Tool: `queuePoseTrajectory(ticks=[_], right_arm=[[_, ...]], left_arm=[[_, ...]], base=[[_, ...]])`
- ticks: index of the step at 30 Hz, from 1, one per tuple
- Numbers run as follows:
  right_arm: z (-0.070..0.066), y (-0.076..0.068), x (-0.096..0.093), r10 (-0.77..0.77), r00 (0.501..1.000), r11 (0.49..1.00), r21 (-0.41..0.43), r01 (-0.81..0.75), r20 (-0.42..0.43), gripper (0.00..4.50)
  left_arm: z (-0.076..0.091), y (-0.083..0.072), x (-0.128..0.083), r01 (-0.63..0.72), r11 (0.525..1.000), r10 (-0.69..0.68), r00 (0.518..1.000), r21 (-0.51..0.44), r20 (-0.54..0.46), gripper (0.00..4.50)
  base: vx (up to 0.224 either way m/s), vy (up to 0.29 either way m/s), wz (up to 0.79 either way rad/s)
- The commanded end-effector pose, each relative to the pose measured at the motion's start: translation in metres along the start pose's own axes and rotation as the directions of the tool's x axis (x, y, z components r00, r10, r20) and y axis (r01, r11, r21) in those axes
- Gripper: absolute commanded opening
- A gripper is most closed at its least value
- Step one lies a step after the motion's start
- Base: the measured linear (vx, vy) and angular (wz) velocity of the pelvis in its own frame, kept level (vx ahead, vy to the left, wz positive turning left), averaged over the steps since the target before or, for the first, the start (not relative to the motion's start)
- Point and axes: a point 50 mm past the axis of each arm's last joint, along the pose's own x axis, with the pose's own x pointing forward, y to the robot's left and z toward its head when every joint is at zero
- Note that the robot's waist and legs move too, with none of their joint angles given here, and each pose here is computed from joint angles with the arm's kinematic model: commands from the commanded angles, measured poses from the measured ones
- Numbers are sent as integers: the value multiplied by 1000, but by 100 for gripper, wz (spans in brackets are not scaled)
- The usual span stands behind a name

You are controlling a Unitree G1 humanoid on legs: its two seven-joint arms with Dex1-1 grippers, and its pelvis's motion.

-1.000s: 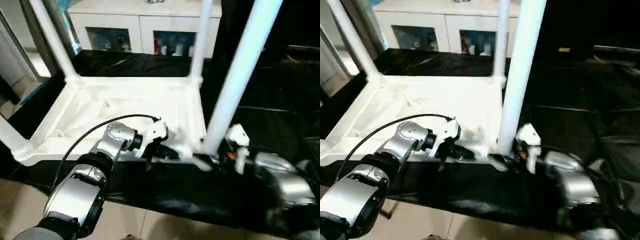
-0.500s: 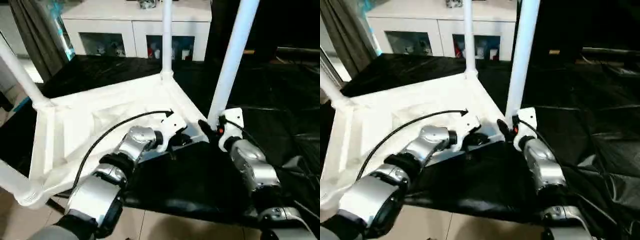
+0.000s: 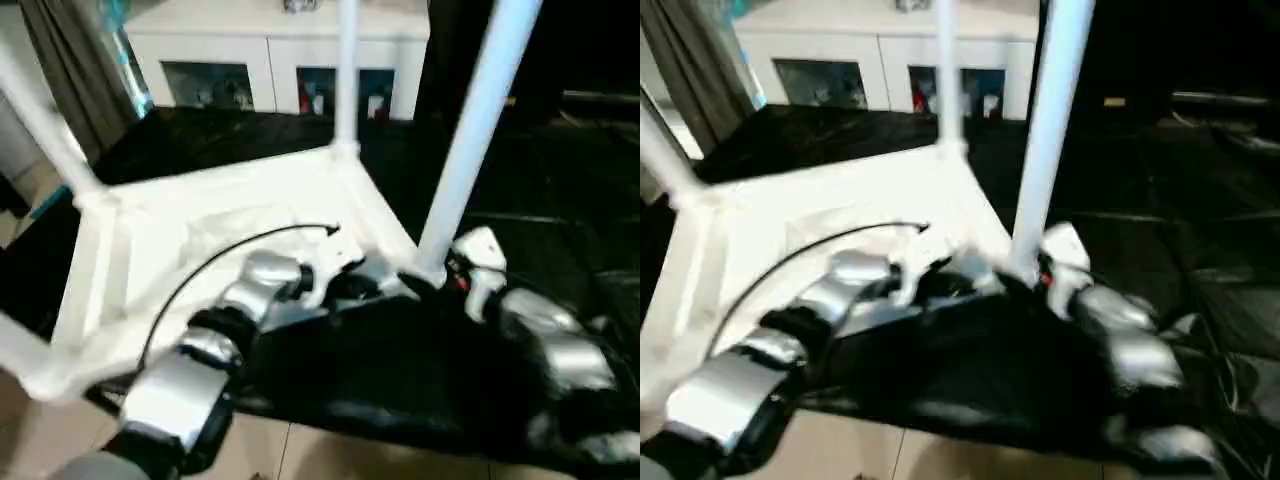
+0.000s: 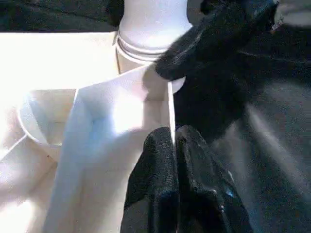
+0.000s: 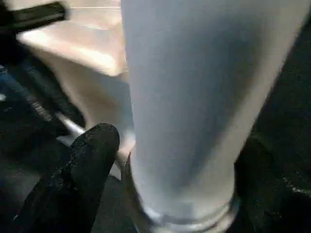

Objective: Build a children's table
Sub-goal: Rotate leg to tighten

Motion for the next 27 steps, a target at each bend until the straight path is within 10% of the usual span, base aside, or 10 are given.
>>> queuePoseTrajectory(ticks=[1, 18, 27], right_arm=[[4, 14, 4, 151, 989, 989, 5, -151, 4, 374], [5, 15, -11, 309, 949, 951, 20, -309, -55, 293], [-15, 4, 13, -55, 994, 998, 33, 58, -92, 256]], left_arm=[[7, -6, 0, 125, 990, -126, 992, 69, 16, 0], [2, -7, -22, 244, 968, -245, 969, 56, 9, 0], [13, 5, 0, -43, 997, 41, 999, 62, 36, 0]], base=[[0, 0, 0], [0, 0, 0], [0, 0, 0]])
